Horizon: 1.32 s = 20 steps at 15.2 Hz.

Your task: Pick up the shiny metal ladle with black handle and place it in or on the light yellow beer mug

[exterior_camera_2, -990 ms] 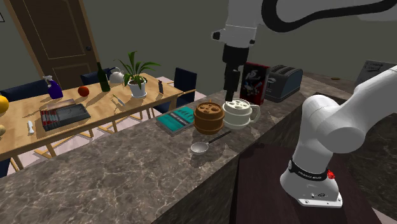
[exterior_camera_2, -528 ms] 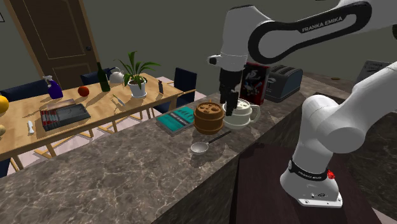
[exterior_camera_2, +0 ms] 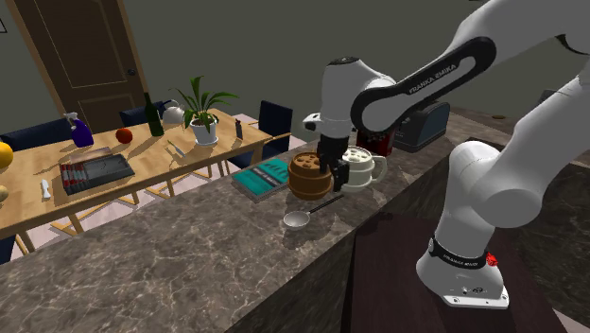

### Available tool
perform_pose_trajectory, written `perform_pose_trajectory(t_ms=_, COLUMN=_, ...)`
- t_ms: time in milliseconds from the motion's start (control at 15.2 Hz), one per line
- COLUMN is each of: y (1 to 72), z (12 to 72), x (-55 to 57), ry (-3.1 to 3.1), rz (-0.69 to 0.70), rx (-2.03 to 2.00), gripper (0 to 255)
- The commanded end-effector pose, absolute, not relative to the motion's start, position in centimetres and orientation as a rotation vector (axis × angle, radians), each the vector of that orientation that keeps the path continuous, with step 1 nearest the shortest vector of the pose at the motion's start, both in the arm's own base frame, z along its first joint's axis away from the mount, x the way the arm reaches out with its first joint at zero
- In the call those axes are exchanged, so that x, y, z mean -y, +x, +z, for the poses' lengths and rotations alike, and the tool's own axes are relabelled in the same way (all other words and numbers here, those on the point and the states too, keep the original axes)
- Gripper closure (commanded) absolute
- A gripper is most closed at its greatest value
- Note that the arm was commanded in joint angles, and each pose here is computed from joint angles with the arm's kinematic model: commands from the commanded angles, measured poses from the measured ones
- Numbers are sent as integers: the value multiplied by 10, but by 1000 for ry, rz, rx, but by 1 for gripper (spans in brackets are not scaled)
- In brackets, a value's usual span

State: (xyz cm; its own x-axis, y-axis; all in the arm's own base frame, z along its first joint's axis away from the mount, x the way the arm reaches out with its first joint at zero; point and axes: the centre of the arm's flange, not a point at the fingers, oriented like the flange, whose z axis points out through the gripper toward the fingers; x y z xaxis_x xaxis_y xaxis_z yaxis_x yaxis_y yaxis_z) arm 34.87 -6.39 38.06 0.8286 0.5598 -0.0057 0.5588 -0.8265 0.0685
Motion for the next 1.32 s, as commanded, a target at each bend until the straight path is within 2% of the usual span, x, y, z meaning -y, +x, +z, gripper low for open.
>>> perform_pose_trajectory(t_ms=0, y=354, z=357, x=77, ry=2901, rz=9, rx=-983, gripper=0)
perform_pose_trajectory(t_ms=726, y=390, z=234, x=136, ry=2666, rz=-77, rx=-1387, gripper=0)
perform_pose_trajectory(t_ms=1254, y=393, z=191, x=143, ry=2658, rz=-80, rx=-1399, gripper=0)
